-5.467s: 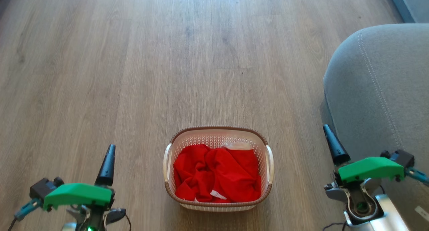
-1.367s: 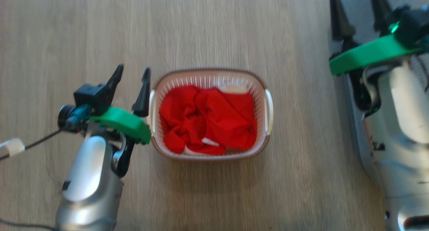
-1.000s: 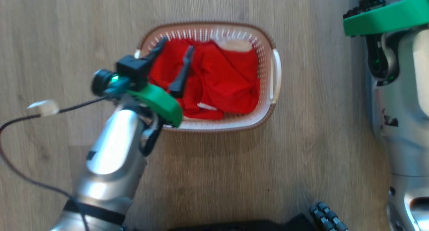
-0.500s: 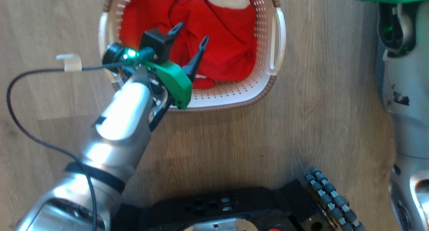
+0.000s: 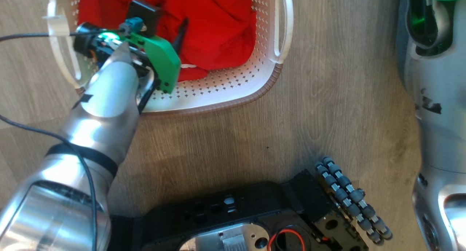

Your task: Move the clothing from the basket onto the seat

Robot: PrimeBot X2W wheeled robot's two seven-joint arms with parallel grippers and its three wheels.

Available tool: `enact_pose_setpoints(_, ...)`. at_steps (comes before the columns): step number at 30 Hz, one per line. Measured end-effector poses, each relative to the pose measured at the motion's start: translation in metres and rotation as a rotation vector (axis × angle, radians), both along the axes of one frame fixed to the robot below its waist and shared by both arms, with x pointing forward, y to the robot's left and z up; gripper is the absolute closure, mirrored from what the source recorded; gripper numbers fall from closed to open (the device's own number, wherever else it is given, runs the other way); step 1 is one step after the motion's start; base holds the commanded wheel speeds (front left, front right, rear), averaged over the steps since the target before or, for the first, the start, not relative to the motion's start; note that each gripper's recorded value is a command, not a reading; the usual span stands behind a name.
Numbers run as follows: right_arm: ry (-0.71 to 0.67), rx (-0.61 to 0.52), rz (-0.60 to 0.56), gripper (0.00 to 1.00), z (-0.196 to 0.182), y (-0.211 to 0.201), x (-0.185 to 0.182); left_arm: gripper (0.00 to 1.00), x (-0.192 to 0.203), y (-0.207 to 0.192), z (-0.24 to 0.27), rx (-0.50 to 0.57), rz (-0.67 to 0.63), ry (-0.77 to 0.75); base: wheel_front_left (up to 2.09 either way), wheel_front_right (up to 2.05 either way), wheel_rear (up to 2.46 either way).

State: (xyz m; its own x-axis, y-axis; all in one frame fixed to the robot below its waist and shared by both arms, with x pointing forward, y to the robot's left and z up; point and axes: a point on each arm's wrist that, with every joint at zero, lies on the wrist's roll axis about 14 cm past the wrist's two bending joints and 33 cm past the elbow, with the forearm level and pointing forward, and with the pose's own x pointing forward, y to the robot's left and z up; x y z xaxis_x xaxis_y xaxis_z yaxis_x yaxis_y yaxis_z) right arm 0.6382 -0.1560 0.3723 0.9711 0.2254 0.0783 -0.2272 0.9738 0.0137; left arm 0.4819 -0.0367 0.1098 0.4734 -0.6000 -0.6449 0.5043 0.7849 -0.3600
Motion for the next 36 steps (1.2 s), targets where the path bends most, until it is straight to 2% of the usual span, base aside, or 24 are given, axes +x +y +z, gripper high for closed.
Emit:
enact_pose_setpoints(3, 0.005, -0.007, -0.009, 0.0, -0.003, -0.004, -0.001, 0.0, 0.0, 0.005, -0.011, 0.041, -0.003, 0.019, 0.0, 0.0, 0.0)
enact_pose_setpoints(15, 0.049, -0.008, -0.033, 0.0, -0.019, -0.011, -0.014, 0.0, -0.01, -0.001, -0.027, 0.079, -0.078, 0.082, 0.0, 0.0, 0.0)
enact_pose_setpoints(16, 0.049, -0.006, -0.033, 0.0, -0.019, -0.011, -0.014, 0.44, -0.012, 0.0, -0.028, 0.086, -0.087, 0.093, 0.0, 0.0, 0.0)
enact_pose_setpoints(17, 0.047, -0.004, -0.035, 0.0, -0.018, -0.012, -0.014, 1.0, -0.013, 0.0, -0.029, 0.088, -0.088, 0.098, 0.0, 0.0, 0.0)
enact_pose_setpoints(26, 0.023, 0.007, -0.04, 0.0, -0.005, -0.011, -0.011, 1.0, -0.004, 0.001, -0.016, 0.063, -0.061, 0.068, 0.0, 0.0, 0.0)
enact_pose_setpoints(32, 0.008, 0.018, -0.027, 0.0, 0.01, -0.004, -0.01, 1.0, 0.019, -0.004, 0.02, -0.008, -0.004, -0.013, 0.0, 0.0, 0.0)
enact_pose_setpoints(36, -0.011, 0.017, -0.01, 0.0, 0.03, 0.001, -0.011, 1.0, 0.018, -0.001, 0.048, -0.035, 0.023, -0.04, 0.0, 0.0, 0.0)
